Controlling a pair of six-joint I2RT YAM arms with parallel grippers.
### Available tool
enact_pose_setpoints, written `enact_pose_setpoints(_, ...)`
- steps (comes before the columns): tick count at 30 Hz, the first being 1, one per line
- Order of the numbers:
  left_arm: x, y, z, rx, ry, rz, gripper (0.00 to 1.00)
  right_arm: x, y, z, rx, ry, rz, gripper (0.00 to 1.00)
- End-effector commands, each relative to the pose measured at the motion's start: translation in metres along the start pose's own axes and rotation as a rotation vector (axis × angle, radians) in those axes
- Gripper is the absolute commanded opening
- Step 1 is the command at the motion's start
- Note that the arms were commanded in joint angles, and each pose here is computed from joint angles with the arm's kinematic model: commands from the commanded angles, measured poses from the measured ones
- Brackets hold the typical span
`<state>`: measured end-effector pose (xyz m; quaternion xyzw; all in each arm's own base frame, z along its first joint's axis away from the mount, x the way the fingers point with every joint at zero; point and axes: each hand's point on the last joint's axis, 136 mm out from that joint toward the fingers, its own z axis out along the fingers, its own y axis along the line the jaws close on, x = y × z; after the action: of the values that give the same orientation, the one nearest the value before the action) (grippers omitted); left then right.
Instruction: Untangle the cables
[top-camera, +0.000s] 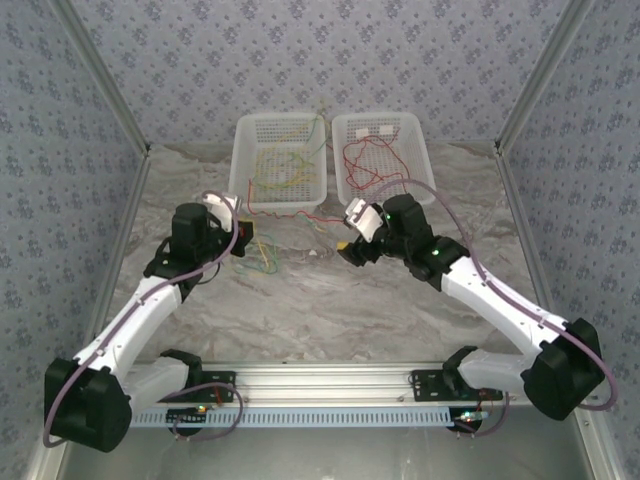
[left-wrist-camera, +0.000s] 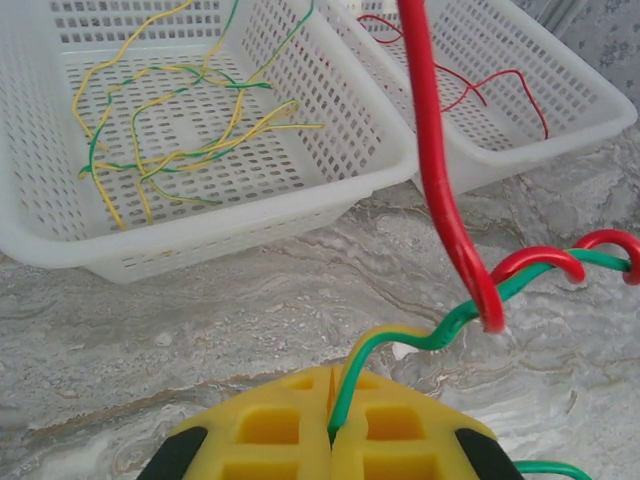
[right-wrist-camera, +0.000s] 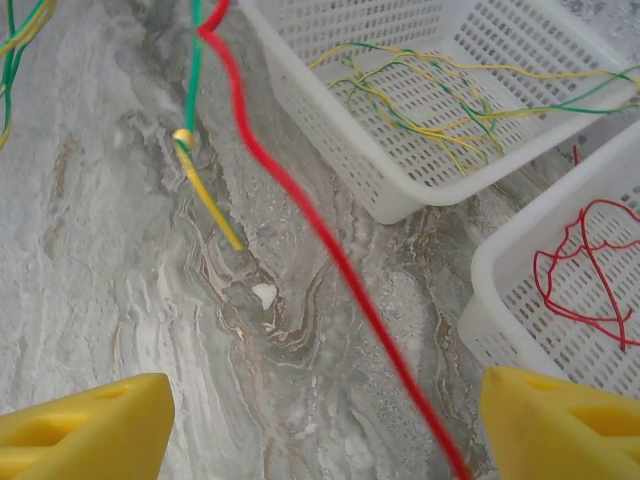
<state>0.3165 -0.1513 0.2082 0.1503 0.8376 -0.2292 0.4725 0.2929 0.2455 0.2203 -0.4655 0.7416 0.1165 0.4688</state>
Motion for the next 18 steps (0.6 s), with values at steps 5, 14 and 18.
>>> enact_pose_setpoints(5, -0.008, -0.027, -0.006, 0.103, -0.016, 0.071, 0.0, -0.012, -0.001, 0.016, -0.017, -0.006, -0.17, 0.81)
enact_pose_setpoints(14, -0.006, -0.018, -0.007, 0.049, -0.04, 0.07, 0.0, -0.005, -0.004, 0.025, -0.06, 0.024, -0.175, 0.0)
enact_pose_setpoints(18, -0.008, 0.003, -0.006, -0.065, -0.067, 0.03, 0.0, -0.003, -0.011, 0.013, -0.059, -0.002, -0.034, 0.0)
